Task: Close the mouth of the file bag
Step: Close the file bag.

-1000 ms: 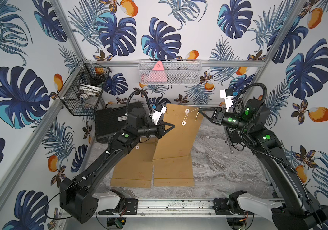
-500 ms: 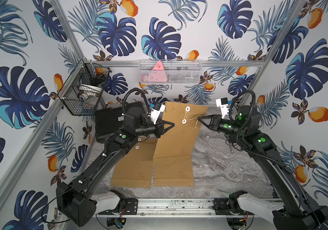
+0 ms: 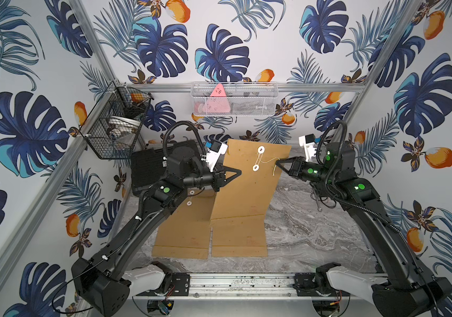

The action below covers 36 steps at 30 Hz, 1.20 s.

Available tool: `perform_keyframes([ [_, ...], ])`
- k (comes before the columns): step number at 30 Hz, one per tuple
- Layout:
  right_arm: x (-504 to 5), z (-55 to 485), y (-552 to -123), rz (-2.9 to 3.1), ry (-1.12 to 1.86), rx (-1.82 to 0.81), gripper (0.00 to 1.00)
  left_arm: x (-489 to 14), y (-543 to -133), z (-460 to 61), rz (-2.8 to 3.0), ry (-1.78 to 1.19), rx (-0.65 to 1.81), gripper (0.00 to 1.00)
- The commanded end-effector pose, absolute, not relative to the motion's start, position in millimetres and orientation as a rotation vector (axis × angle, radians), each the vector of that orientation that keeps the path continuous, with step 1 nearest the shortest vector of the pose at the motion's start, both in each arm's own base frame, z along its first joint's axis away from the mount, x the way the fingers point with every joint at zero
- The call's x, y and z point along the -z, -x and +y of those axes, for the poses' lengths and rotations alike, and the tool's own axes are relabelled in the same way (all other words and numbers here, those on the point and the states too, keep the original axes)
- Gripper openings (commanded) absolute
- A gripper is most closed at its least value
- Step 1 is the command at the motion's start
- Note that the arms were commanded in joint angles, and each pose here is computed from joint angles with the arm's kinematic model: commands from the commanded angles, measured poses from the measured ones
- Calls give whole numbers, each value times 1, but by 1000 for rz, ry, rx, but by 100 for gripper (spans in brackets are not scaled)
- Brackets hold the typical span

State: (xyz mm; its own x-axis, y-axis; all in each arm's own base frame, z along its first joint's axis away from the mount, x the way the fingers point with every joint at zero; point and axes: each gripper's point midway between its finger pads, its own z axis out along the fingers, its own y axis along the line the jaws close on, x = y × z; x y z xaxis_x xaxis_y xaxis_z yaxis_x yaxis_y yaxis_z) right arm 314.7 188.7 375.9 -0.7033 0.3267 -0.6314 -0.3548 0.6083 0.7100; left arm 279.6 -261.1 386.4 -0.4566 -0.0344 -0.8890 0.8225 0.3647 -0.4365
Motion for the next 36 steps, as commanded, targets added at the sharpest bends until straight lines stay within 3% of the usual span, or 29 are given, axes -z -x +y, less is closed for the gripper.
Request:
perform_keyframes([
  [1,-375,182,-318,2076,18,-1071,0,-395,-272,-262,1697,-756,1201,0],
  [36,-394,163,-322,2104,-20,-963,0,-377,-260,-270,1717,-851,1136,0],
])
